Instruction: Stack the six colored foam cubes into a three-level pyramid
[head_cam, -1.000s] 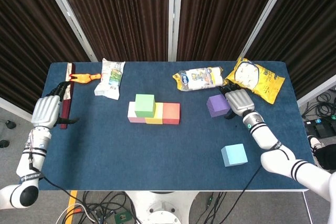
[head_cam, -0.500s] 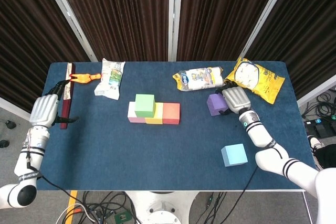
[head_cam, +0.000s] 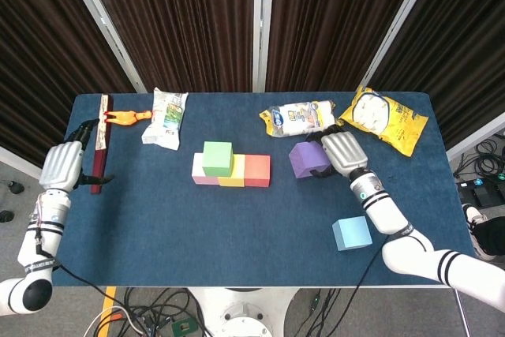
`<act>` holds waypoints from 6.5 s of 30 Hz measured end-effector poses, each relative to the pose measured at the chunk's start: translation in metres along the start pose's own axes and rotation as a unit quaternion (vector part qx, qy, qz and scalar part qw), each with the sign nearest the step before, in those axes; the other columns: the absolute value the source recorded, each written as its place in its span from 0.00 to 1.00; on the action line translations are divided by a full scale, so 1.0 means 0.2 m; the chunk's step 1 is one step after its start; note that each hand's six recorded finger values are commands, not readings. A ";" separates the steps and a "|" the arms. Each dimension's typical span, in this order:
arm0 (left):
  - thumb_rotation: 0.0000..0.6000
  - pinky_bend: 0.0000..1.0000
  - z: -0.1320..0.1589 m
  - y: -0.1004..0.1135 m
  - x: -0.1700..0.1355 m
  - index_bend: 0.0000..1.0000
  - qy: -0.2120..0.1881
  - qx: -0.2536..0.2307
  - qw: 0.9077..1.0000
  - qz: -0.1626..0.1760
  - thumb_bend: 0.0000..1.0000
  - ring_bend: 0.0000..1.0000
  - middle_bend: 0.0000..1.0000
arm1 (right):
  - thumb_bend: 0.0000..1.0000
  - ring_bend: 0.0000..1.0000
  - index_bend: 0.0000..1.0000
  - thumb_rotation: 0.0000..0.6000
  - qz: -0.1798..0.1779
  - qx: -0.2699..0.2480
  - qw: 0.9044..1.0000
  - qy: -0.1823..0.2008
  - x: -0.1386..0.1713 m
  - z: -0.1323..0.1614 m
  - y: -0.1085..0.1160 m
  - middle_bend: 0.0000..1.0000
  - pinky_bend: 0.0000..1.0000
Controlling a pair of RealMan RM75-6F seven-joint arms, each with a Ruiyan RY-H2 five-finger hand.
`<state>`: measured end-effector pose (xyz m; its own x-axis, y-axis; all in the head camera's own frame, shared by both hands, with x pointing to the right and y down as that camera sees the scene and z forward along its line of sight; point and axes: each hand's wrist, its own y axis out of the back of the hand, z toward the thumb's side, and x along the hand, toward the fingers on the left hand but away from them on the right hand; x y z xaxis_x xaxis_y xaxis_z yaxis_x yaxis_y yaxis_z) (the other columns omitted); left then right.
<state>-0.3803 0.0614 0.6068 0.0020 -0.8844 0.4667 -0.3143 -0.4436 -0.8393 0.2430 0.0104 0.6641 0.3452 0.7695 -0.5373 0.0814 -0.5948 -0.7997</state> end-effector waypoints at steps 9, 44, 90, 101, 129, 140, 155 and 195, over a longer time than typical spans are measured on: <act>1.00 0.31 -0.02 0.00 -0.01 0.08 0.002 -0.006 1.000 0.000 0.01 0.12 0.08 | 0.17 0.28 0.60 1.00 -0.002 0.001 1.000 -0.021 -0.09 0.20 0.08 0.51 0.14; 1.00 0.31 -0.08 0.00 -0.01 0.08 0.009 -0.031 0.999 0.003 0.01 0.12 0.08 | 0.09 0.19 0.28 1.00 0.030 0.033 0.999 -0.030 -0.26 0.72 -0.06 0.40 0.08; 1.00 0.31 -0.11 0.02 -0.02 0.08 0.019 -0.036 0.999 0.009 0.01 0.12 0.08 | 0.01 0.02 0.32 1.00 0.062 -0.040 0.997 0.030 -0.24 0.48 -0.15 0.13 0.00; 1.00 0.31 -0.13 0.02 -0.02 0.08 0.020 -0.043 0.999 0.010 0.01 0.12 0.08 | 0.09 0.03 0.49 1.00 0.038 -0.066 0.997 0.023 -0.25 0.48 -0.15 0.18 0.00; 1.00 0.31 -0.13 0.03 -0.04 0.08 0.020 -0.047 0.999 0.014 0.01 0.12 0.08 | 0.09 0.03 0.50 1.00 0.033 -0.107 0.994 -0.019 -0.25 0.55 -0.18 0.17 0.00; 1.00 0.31 -0.14 0.02 -0.03 0.08 0.020 -0.049 0.998 0.014 0.01 0.12 0.08 | 0.09 0.03 0.48 1.00 0.042 -0.106 0.993 -0.024 -0.27 0.57 -0.20 0.17 0.00; 1.00 0.31 -0.14 0.02 -0.03 0.08 0.021 -0.049 0.998 0.012 0.01 0.12 0.08 | 0.09 0.03 0.46 1.00 0.044 -0.110 0.993 -0.029 -0.30 0.58 -0.20 0.16 0.00; 1.00 0.31 -0.15 0.01 -0.02 0.08 0.023 -0.050 0.998 0.009 0.01 0.12 0.08 | 0.07 0.02 0.23 1.00 0.050 -0.111 0.992 -0.029 -0.31 0.63 -0.23 0.13 0.00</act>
<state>-0.4089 0.0688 0.6114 -0.0474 -0.8838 0.4654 -0.4075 -0.4082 -0.8169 0.1000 0.0192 0.6994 0.3088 0.7125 -0.6301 0.2556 -0.7003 -0.6666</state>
